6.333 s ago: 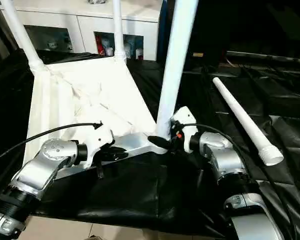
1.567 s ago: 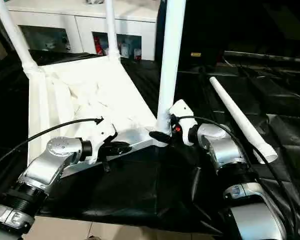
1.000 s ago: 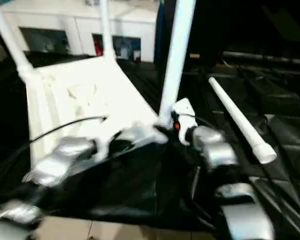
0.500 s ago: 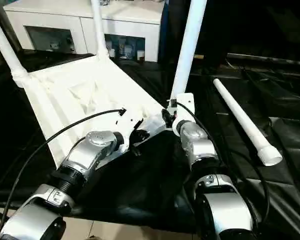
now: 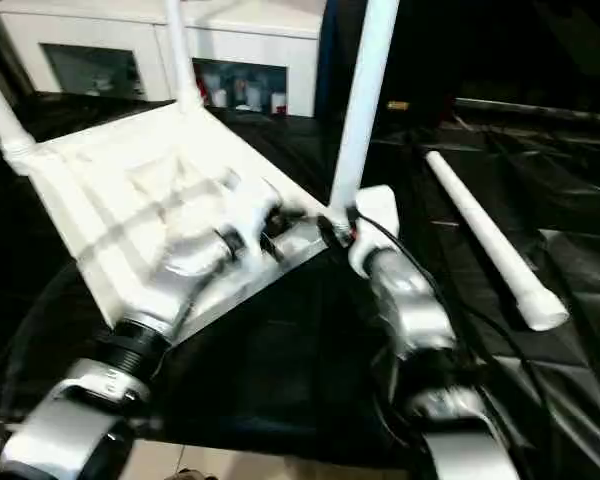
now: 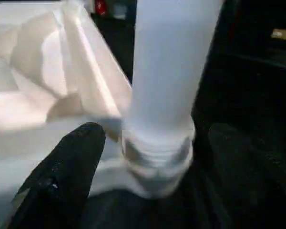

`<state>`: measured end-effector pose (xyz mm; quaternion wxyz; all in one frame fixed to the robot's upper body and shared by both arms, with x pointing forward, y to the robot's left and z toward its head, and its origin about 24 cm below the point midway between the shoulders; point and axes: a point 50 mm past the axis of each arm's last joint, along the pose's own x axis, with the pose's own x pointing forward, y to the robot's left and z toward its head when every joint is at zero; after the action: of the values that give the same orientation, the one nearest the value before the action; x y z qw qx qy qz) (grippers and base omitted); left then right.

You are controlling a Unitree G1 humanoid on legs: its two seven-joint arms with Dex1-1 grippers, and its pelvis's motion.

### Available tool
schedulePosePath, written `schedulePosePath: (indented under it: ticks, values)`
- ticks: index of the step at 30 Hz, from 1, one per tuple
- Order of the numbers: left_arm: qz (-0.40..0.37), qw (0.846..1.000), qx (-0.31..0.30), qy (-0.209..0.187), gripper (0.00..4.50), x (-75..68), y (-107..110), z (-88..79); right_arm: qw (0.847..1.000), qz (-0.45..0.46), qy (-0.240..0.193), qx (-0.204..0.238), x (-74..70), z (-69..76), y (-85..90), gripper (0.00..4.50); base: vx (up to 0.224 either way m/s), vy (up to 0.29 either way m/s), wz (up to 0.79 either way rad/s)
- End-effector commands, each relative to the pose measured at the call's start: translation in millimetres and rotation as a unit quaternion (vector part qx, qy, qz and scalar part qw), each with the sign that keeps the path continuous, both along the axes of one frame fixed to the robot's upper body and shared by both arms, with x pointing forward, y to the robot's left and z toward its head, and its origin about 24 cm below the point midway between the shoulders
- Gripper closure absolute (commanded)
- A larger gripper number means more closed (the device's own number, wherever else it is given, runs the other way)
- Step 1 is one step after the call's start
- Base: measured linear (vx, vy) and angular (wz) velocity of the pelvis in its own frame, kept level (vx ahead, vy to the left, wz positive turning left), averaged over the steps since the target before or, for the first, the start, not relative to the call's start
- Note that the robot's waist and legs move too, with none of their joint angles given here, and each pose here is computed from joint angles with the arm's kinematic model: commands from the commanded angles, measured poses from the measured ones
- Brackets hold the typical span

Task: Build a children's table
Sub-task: Rotate leg to tighten, then rotate table base

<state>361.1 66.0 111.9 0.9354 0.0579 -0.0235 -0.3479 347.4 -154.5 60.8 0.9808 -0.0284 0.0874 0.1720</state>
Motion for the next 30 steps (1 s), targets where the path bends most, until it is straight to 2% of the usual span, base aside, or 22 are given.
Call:
schedulePosePath:
  ticks: [1,3,4,5,8,9,10,12,13,14,15,16,17,18,20,23,25,27,28,29,30]
  values:
    - [0.061,0.997,-0.015,-0.043,3.03,7.7,21.8,21.2,1.0,0.027,-0.007,0.006,-3.1,4.7,1.9,0.6,0.0,0.0,0.0]
    - [0.143,0.987,0.0,-0.068,2.92,12.6,50.6,30.9,0.999,0.051,-0.008,0.003,-7.9,5.0,2.4,0.6,0.0,0.0,0.0]
    - [0.158,0.985,0.005,-0.07,2.78,13.2,55.5,31.7,0.998,0.055,-0.008,0.004,-8.8,5.1,2.6,0.6,0.0,0.0,0.0]
    - [0.294,0.95,0.05,-0.091,2.66,13.0,105.9,37.7,0.996,0.091,0.0,0.007,-16.7,4.9,3.9,0.6,0.0,0.0,0.0]
    - [0.375,0.917,0.093,-0.098,2.58,5.4,143.5,38.4,0.994,0.108,0.013,0.005,-21.5,2.8,3.5,0.6,0.0,0.0,0.0]
    - [0.414,0.897,0.117,-0.099,2.52,-1.7,164.4,38.1,0.993,0.114,0.021,0.001,-23.4,0.6,2.5,0.6,0.0,0.0,0.0]
    - [0.414,0.897,0.117,-0.099,2.4,-1.7,164.4,38.1,0.993,0.114,0.021,0.001,-23.4,0.6,2.5,0.6,0.0,0.0,0.0]
    - [0.495,0.848,0.175,-0.065,2.16,-28.2,214.3,33.1,0.993,0.101,0.06,-0.006,-25.2,-11.4,-1.9,0.6,0.0,0.0,0.0]
    - [0.496,0.848,0.176,-0.065,2.14,-28.6,214.9,33.0,0.993,0.101,0.06,-0.006,-25.2,-11.6,-2.0,0.79,0.0,0.0,0.0]
    - [0.506,0.84,0.191,-0.044,2.13,-36.5,225.0,29.3,0.993,0.097,0.07,-0.011,-24.8,-15.3,-1.2,0.9,0.0,0.0,0.0]
    - [0.496,0.842,0.213,-0.005,2.42,-46.3,232.7,20.8,0.992,0.102,0.08,-0.007,-24.8,-18.5,2.9,0.97,0.0,0.0,0.0]
    - [0.488,0.844,0.222,0.015,2.52,-50.6,235.1,16.5,0.991,0.105,0.083,-0.006,-24.8,-19.4,5.0,0.97,0.0,0.0,0.0]
    - [0.472,0.848,0.234,0.047,2.5,-56.9,236.8,9.5,0.991,0.108,0.085,-0.005,-24.6,-19.9,8.4,1.1,0.0,0.0,0.0]
    - [0.44,0.856,0.254,0.097,2.5,-66.8,234.9,-1.8,0.989,0.114,0.089,-0.002,-24.7,-19.8,13.9,1.1,0.0,0.0,0.0]
    - [0.418,0.859,0.266,0.126,2.54,-73.3,232.6,-8.5,0.989,0.117,0.093,0.001,-24.7,-20.0,17.0,1.23,0.0,0.0,0.0]
    - [0.337,0.87,0.3,0.198,2.9,-92.2,221.2,-27.0,0.987,0.124,0.101,0.003,-24.5,-22.0,26.5,1.52,0.0,0.0,0.0]
    - [0.324,0.871,0.305,0.207,3.02,-95.2,218.4,-28.8,0.987,0.125,0.102,0.003,-24.7,-22.1,27.7,1.7,0.0,0.0,0.0]
    - [0.24,0.894,0.294,0.237,3.32,-104.6,196.5,-36.5,0.986,0.128,0.103,0.003,-25.2,-21.9,29.7,1.88,0.0,0.0,0.0]
    - [0.214,0.901,0.288,0.245,3.38,-107.6,189.3,-37.9,0.987,0.126,0.102,0.0,-25.3,-21.8,29.2,1.97,0.0,0.0,0.0]
    - [0.168,0.914,0.269,0.254,3.42,-111.4,175.8,-38.1,0.987,0.123,0.1,-0.003,-24.9,-21.4,28.6,2.06,0.0,0.0,0.0]
    - [0.155,0.917,0.263,0.256,3.49,-112.3,172.1,-37.9,0.988,0.122,0.1,-0.004,-24.7,-21.3,28.4,2.15,0.0,0.0,0.0]
